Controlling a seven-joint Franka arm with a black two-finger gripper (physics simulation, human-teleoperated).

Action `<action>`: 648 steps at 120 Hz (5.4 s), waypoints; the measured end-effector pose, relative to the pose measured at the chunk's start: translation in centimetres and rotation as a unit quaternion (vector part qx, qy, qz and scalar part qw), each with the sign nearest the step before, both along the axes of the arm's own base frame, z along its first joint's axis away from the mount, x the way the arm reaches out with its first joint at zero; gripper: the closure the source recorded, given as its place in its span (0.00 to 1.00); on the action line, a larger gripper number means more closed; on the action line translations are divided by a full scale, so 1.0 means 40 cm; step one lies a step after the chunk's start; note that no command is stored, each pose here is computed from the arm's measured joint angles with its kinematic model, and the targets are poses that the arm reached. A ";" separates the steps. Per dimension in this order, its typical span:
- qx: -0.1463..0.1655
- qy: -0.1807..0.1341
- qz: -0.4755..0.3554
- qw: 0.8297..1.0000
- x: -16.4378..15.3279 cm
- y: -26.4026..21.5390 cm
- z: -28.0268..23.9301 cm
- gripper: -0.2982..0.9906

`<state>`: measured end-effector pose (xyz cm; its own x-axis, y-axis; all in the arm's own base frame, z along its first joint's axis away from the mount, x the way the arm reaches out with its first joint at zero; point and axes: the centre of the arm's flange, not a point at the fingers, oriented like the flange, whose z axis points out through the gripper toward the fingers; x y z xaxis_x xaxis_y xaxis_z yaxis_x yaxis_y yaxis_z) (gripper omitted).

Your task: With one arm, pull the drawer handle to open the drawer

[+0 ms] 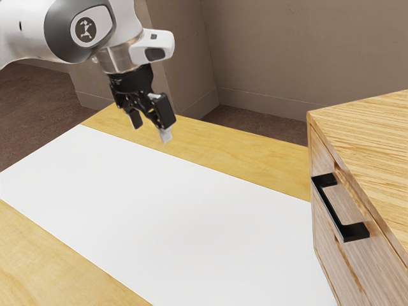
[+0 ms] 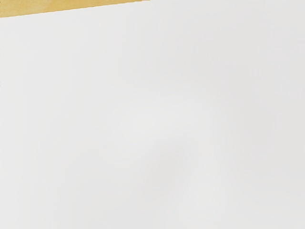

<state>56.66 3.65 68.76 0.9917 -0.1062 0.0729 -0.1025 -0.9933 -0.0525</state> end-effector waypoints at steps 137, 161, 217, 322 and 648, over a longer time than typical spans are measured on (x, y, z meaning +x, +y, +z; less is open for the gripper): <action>-0.042 -0.037 -0.177 0.983 -0.367 -0.638 0.232 0.23; -0.053 -0.035 -0.142 0.988 -0.348 -0.681 0.206 0.23; -0.191 -0.015 -0.002 0.981 -0.221 -0.732 0.098 0.23; -0.183 -0.080 0.120 0.973 -0.198 -0.731 0.103 0.23; -0.104 -0.100 0.329 0.933 -0.500 -0.402 -0.058 0.23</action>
